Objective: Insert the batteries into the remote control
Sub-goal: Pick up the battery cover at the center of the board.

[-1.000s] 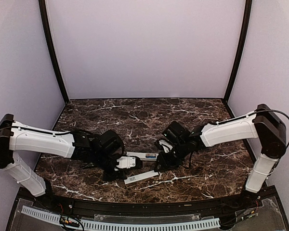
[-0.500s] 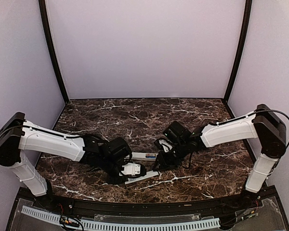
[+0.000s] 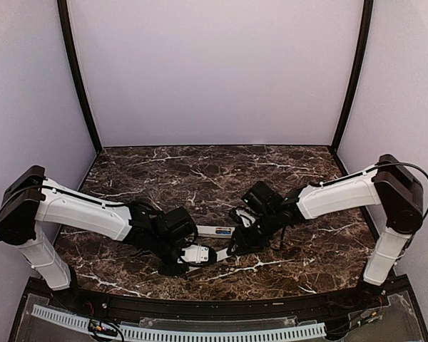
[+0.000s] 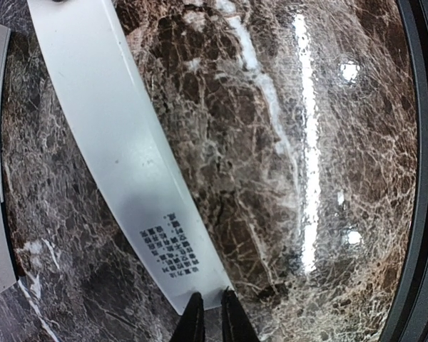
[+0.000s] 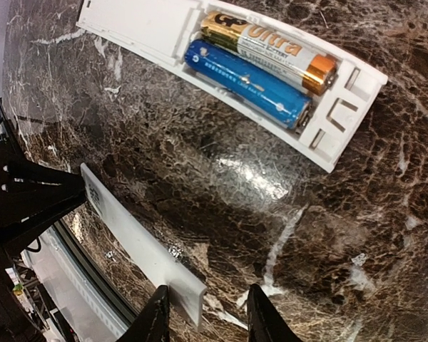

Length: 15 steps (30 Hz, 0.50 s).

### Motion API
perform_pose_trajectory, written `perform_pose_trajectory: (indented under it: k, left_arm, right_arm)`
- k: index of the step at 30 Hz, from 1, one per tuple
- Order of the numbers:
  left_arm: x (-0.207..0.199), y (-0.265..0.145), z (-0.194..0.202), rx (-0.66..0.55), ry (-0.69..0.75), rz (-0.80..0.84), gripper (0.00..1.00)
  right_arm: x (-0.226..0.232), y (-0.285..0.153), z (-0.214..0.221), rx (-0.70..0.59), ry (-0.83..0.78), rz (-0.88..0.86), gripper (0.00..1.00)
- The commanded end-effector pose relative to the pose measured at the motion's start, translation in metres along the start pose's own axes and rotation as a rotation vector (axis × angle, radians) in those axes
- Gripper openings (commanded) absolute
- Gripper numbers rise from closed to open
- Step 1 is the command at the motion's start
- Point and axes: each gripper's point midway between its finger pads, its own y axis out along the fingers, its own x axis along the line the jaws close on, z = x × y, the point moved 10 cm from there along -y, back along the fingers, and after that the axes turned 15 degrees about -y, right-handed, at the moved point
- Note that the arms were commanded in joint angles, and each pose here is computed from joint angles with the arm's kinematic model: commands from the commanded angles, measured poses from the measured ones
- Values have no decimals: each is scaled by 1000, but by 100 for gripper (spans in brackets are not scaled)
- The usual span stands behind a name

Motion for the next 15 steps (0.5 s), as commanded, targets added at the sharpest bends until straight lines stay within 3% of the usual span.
perform_pose_trajectory:
  k: [1, 15]
  left_arm:
    - [-5, 6, 13, 60, 8, 19, 10]
    - [-5, 9, 14, 65, 11, 24, 10]
  right_arm:
    - [-9, 6, 4, 21, 26, 9, 34]
    - [-16, 10, 1, -46, 65, -241, 34]
